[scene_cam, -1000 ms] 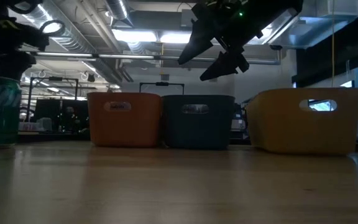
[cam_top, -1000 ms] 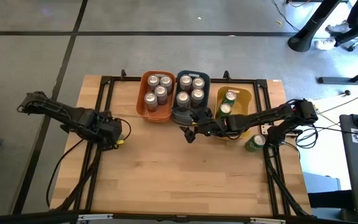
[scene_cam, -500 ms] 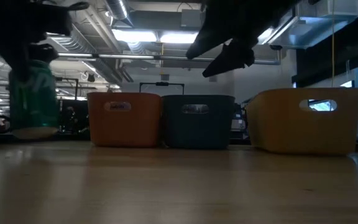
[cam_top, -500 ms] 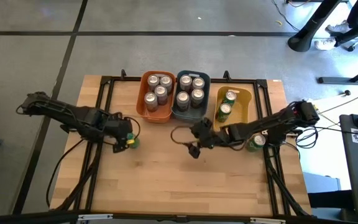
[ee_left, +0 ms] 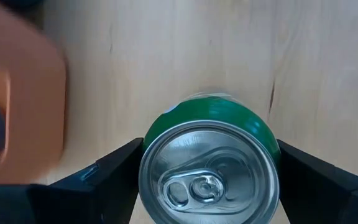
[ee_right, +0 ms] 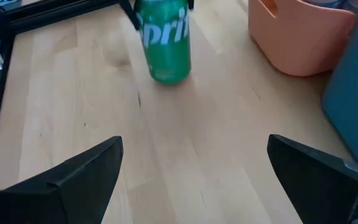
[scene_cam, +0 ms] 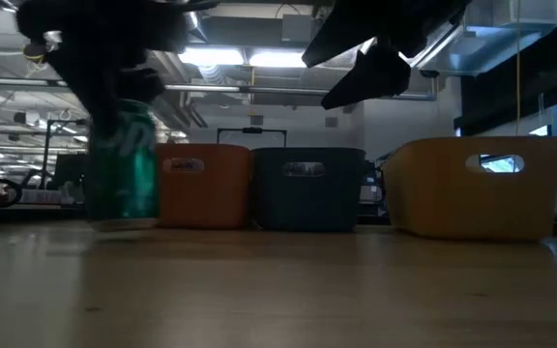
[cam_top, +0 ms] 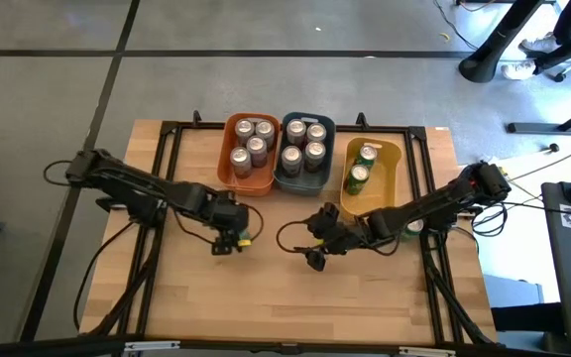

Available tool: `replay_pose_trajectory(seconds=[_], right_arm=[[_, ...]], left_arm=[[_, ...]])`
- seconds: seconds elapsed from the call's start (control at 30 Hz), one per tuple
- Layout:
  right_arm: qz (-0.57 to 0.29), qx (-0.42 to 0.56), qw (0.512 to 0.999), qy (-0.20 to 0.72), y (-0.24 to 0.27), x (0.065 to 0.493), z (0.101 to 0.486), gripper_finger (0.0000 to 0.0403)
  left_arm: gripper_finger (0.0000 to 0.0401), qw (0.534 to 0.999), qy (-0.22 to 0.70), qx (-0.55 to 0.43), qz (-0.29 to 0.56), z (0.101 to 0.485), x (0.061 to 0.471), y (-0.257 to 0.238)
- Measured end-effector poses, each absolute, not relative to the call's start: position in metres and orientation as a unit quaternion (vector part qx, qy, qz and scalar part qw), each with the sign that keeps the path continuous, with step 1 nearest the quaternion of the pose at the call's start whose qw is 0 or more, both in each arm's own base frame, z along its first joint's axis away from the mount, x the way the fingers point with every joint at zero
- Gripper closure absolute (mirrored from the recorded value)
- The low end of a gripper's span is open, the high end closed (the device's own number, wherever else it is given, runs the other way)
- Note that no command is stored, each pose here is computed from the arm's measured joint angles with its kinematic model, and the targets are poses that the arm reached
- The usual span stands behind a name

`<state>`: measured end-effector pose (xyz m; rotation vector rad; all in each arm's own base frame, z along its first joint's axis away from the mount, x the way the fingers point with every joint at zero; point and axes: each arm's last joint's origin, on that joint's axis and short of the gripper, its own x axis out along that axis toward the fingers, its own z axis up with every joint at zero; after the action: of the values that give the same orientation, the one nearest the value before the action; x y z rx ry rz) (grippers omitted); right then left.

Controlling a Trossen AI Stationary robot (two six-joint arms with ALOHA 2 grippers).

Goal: Sort soda cans
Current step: Put the left green soda can into the yellow bin

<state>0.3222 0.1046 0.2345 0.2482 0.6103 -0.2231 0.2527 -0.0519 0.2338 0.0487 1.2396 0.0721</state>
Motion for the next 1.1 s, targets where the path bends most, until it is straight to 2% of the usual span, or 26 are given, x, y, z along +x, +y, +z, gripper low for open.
replay_pose_trajectory(seconds=[0.4,0.57,0.77,1.1], right_arm=[[-0.112,0.12,0.938,0.306,0.104,0.322,0.233,0.0004],[-0.114,0.117,0.937,0.31,0.104,0.321,0.233,0.0004],[-0.114,0.117,0.937,0.309,0.104,0.321,0.233,0.0004],[-0.111,0.116,0.937,0.312,0.104,0.321,0.232,0.0004]], left_arm=[[0.0103,0.806,0.587,0.077,0.0,0.226,0.303,-0.063],[0.0099,0.809,0.582,0.086,-0.007,0.225,0.308,-0.064],[0.0064,0.809,0.581,0.089,-0.015,0.224,0.309,-0.064],[0.0056,0.803,0.586,0.106,-0.025,0.224,0.307,-0.064]])
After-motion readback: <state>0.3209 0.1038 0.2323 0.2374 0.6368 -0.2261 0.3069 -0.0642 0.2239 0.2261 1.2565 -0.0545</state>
